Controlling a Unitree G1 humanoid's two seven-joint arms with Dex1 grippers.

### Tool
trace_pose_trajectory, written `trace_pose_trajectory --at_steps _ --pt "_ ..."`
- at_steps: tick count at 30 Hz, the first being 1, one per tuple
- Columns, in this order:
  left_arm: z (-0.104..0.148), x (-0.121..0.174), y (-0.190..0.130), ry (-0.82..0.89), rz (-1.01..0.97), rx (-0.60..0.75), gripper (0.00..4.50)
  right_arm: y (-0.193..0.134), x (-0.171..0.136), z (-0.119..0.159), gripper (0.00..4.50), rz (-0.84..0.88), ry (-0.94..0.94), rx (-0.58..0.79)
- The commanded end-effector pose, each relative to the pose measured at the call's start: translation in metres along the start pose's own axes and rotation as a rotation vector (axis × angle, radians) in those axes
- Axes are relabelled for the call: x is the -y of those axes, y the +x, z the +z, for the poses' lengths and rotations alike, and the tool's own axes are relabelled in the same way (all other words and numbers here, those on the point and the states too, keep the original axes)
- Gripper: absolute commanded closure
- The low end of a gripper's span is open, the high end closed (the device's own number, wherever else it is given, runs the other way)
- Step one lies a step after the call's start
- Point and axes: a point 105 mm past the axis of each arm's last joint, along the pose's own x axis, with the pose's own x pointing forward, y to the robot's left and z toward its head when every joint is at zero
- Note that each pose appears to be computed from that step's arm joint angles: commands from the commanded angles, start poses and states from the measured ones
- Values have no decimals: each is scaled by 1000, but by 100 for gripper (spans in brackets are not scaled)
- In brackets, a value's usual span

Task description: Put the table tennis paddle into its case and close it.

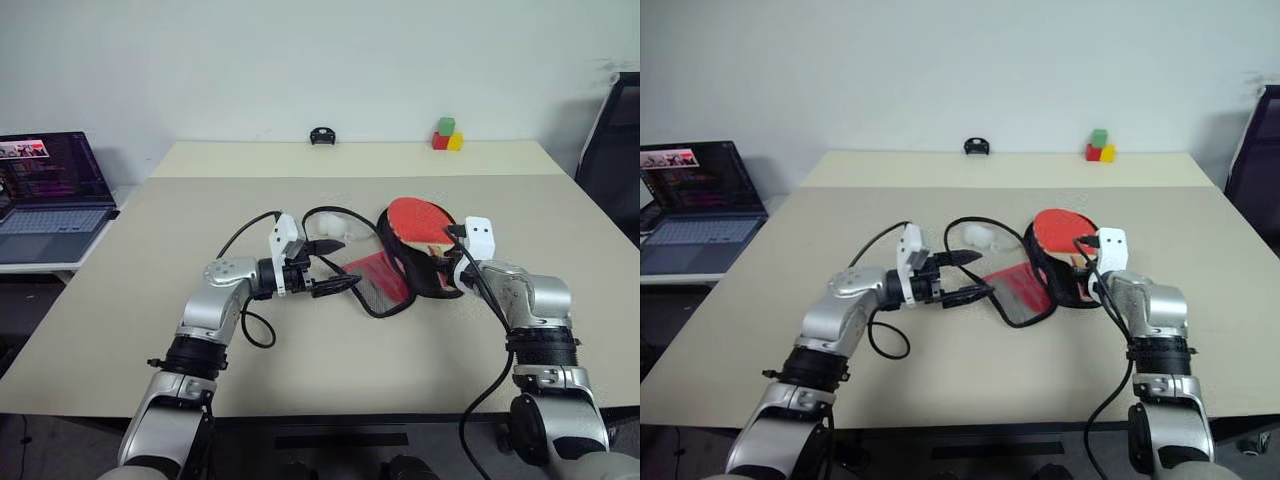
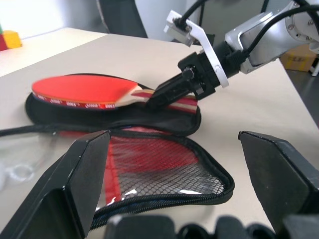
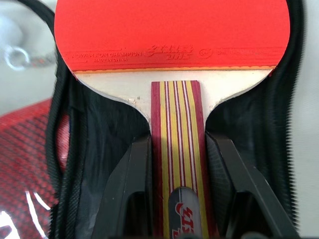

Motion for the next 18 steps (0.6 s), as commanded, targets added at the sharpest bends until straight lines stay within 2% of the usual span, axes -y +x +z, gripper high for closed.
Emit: trace_pose_trajectory --at_steps 1,9,18 --pt "17 -1 -4 46 10 47 0 -1 -6 31 340 10 -38 106" --pt "16 0 -5 43 16 48 0 5 -6 29 340 -1 -74 92" --pt "15 0 -5 41 19 49 0 1 -19 23 340 34 -81 86"
